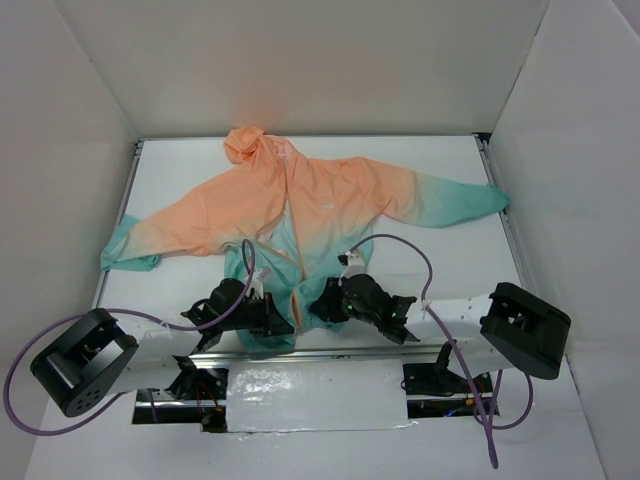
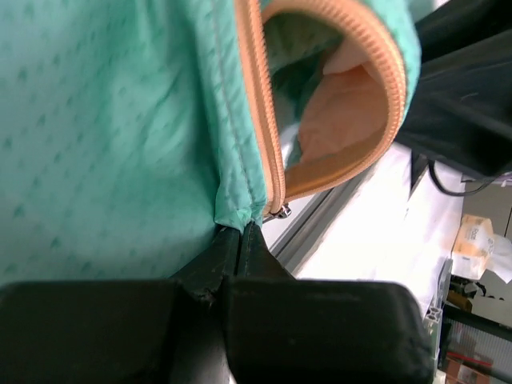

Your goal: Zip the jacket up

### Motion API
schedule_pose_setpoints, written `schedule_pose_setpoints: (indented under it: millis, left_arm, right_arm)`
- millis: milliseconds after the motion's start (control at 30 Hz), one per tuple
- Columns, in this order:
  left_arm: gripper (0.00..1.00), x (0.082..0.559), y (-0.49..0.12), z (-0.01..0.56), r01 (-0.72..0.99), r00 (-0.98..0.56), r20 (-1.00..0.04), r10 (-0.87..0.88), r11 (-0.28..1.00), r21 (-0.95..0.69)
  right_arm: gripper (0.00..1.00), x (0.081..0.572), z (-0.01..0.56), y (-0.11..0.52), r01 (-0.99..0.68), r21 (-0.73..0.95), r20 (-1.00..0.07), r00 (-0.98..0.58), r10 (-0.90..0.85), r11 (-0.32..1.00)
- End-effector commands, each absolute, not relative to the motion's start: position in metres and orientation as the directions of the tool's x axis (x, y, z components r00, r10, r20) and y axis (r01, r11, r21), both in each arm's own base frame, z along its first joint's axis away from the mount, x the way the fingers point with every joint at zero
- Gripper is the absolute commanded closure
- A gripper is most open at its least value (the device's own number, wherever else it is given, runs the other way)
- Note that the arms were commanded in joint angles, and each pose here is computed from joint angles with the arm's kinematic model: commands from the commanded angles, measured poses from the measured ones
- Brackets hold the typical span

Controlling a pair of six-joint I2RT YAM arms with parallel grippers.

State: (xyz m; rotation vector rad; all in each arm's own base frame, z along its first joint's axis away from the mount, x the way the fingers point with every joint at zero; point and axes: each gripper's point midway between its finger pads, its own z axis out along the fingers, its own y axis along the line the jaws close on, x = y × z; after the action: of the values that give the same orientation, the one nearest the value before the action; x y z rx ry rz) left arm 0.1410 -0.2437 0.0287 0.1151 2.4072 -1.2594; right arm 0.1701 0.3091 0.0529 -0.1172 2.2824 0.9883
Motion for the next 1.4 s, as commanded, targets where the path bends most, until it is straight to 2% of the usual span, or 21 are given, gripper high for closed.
schedule_pose_setpoints:
  millis: [0, 133, 333, 567, 867, 1367]
  left_arm:
    - [1.00, 0.132, -0.243, 0.027, 0.288, -0.912, -0.403, -0.077, 0.580, -0.762]
    - [1.00, 0.137, -0.245, 0.034, 0.292, -0.904, -0.417, -0.093, 0.577, -0.763]
    - [1.00, 0.144, -0.251, 0.045, 0.307, -0.897, -0.430, -0.100, 0.558, -0.771]
    - [1.00, 0.145, -0.257, 0.056, 0.324, -0.894, -0.436, -0.101, 0.527, -0.786]
    - [1.00, 0.145, -0.259, 0.077, 0.361, -0.877, -0.469, -0.109, 0.493, -0.791]
    - [1.00, 0.143, -0.262, 0.081, 0.368, -0.877, -0.467, -0.113, 0.465, -0.805]
  right_arm:
    - [0.66, 0.178, 0.075, 0.313, -0.375, 0.619, -0.642, -0.747, 0.170, 0.690]
    - [0.57, 0.165, 0.081, 0.318, -0.417, 0.653, -0.627, -0.766, 0.143, 0.632]
    - [0.57, 0.140, 0.090, 0.324, -0.457, 0.689, -0.610, -0.785, 0.110, 0.562]
    - [0.47, 0.101, 0.094, 0.334, -0.466, 0.714, -0.573, -0.818, 0.053, 0.522]
    - [0.48, 0.093, 0.060, 0.327, -0.333, 0.742, -0.468, -0.879, 0.094, 0.582]
    - [0.47, 0.101, 0.068, 0.340, -0.267, 0.792, -0.426, -0.886, 0.183, 0.549]
